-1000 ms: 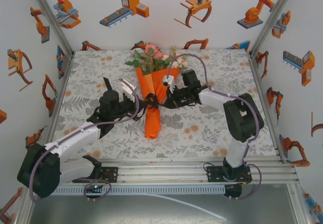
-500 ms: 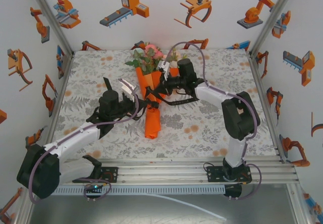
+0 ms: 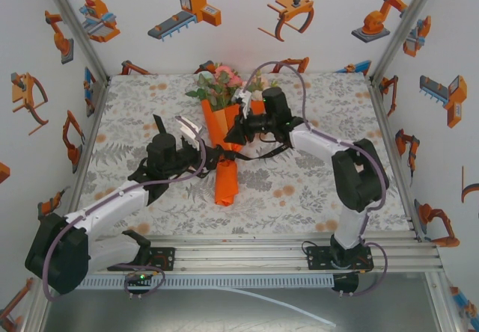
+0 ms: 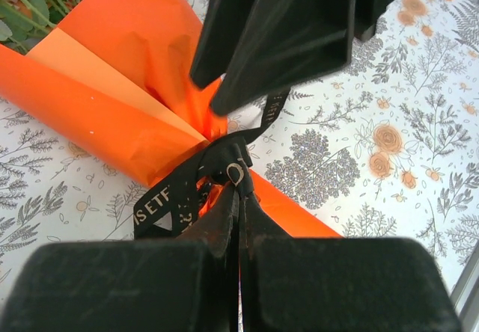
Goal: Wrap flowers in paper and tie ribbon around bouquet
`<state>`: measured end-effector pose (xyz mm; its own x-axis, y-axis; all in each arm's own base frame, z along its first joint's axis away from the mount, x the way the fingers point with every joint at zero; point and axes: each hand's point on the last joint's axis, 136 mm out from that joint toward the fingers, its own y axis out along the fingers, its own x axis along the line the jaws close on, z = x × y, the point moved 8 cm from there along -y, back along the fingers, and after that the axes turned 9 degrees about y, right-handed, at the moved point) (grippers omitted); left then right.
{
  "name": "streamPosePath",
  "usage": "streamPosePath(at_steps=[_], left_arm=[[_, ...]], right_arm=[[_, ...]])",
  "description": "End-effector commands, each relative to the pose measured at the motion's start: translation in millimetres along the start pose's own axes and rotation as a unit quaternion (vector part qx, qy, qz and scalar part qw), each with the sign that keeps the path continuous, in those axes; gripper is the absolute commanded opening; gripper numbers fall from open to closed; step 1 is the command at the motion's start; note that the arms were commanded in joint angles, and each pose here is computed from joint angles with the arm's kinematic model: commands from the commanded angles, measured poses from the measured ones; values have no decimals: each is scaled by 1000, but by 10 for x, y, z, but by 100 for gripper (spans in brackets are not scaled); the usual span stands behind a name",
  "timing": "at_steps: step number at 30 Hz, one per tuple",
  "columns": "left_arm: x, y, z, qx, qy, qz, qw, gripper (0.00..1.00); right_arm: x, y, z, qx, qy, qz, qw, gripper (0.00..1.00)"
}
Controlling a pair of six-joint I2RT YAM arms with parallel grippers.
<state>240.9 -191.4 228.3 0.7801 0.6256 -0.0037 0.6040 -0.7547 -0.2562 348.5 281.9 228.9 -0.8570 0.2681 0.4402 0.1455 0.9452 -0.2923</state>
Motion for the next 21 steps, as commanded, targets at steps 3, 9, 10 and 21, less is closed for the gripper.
streamPosePath(at_steps=[3,9,10,21], left_arm=[[65,117,-282,-32,-26,-7,999,0],[119,288,-345,-26,-55,-7,998,0],[117,306,-346,-27,-57,-5,998,0],[136,382,-436,-46,-84,4,995,0]], right_arm=[[135,-284,24,-68,33,-4,997,38],[281,-171,111,-96,2,-37,995,57],[270,-150,92,-101,4,-37,994,57],[259,56,72,-105,-8,-51,993,50]])
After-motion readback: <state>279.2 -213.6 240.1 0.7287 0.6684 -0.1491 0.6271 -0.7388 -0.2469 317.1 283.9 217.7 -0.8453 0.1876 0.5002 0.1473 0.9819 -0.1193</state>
